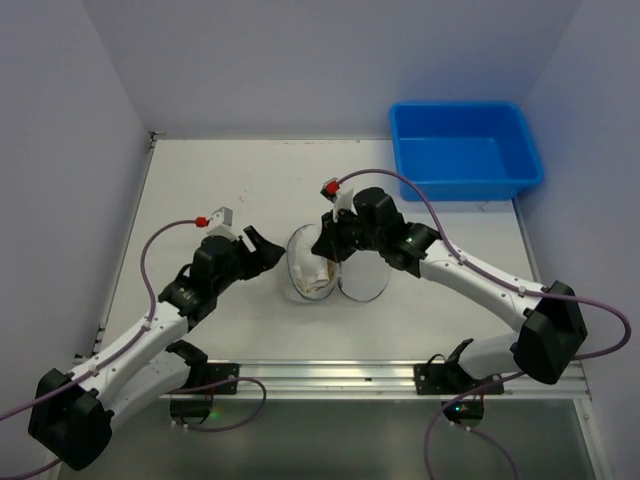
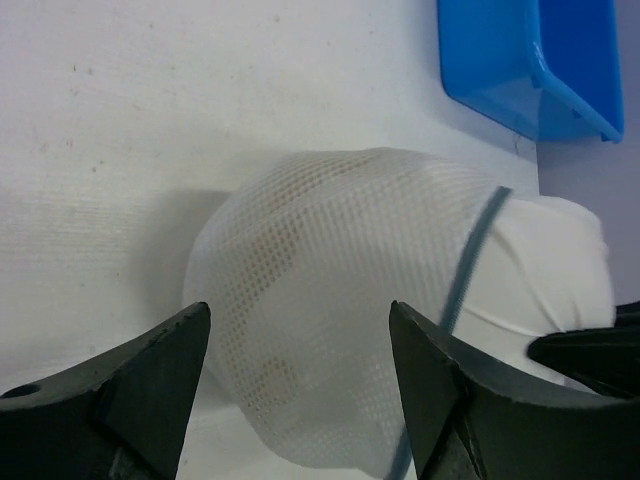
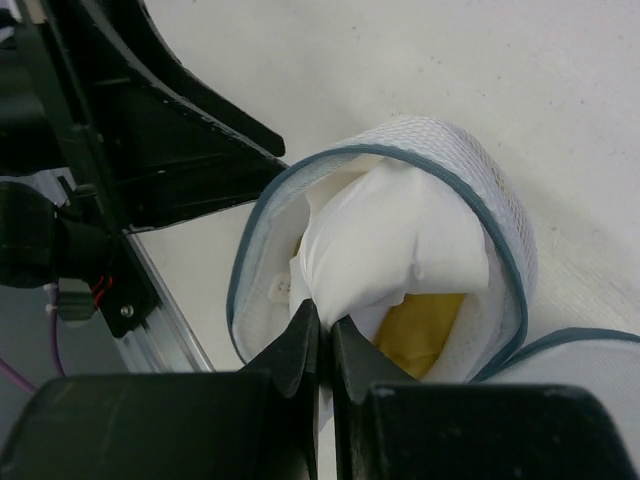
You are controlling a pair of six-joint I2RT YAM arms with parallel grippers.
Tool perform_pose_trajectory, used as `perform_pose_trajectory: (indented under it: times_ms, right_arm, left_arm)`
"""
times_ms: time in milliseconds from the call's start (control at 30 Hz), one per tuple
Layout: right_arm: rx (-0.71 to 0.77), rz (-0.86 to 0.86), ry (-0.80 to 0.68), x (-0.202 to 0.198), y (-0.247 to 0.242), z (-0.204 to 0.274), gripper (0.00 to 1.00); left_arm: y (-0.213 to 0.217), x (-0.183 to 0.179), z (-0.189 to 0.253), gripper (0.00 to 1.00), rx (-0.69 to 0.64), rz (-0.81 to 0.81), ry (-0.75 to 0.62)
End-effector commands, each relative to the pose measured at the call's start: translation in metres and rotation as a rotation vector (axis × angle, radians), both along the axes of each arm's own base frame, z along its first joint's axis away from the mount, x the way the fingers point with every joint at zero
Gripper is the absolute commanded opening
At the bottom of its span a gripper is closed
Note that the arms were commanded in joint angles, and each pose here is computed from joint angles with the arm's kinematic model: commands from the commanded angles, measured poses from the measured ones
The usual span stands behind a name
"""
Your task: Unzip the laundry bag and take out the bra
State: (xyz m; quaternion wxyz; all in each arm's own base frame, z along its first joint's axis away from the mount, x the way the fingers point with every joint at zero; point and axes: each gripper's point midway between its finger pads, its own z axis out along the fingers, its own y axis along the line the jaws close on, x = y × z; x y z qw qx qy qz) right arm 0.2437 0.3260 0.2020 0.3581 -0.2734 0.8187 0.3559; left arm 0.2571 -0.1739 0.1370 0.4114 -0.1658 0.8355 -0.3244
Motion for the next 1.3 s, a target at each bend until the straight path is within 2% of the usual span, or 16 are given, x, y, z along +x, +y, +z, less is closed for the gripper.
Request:
perform_pose_trajectory:
  times_ms: [0,133,333,633,767,867,900,967,1000,1100,1267]
  right_arm:
    - [-0.01,0.066,-0.05,0.006,0.009,0.01,0.0]
    - [-0.015,0.071,-0.051,0.009,0.012,0.005,0.0]
    - [-0.049,0.072,-0.047,0.016,0.015,-0.003,0.0]
    - [-0.025,0.088,-0.08,0.009,0.013,0.014,0.0]
    - [-0.015,0.078,-0.103,0.008,0.008,0.026,0.0]
    - [0.005,0.071,-0.125,0.006,0.005,0.039,0.0]
    - [0.012,0.07,-0.132,0.005,0.004,0.043,0.0]
    - [0.043,0.071,-0.158,0.001,0.002,0.059,0.0]
    - [0.06,0.074,-0.166,-0.001,0.002,0.066,0.0]
    - [0.125,0.1,-0.202,-0.01,0.002,0.092,0.0]
    - [0.212,0.067,-0.284,-0.013,-0.006,0.131,0.0]
  left_arm:
    - [0.003,0.002,0.024,0.76,0.074,-0.047,-0.067]
    - [-0.012,0.001,0.043,0.75,0.089,-0.17,-0.134]
    - [-0.026,0.002,0.061,0.74,0.09,-0.262,-0.202]
    - [-0.027,0.032,0.04,0.65,0.165,-0.21,-0.133]
    - [-0.031,0.039,0.035,0.53,0.171,-0.205,-0.109]
    - [-0.031,0.04,0.027,0.4,0.178,-0.204,-0.088]
    - [-0.03,0.041,0.024,0.31,0.182,-0.197,-0.08]
    - [-0.024,0.041,0.017,0.22,0.208,-0.168,-0.061]
    - [-0.022,0.041,0.016,0.14,0.212,-0.163,-0.059]
    - [-0.015,0.043,0.011,0.03,0.238,-0.129,-0.043]
    - [-0.011,0.042,0.005,0.0,0.264,-0.123,-0.025]
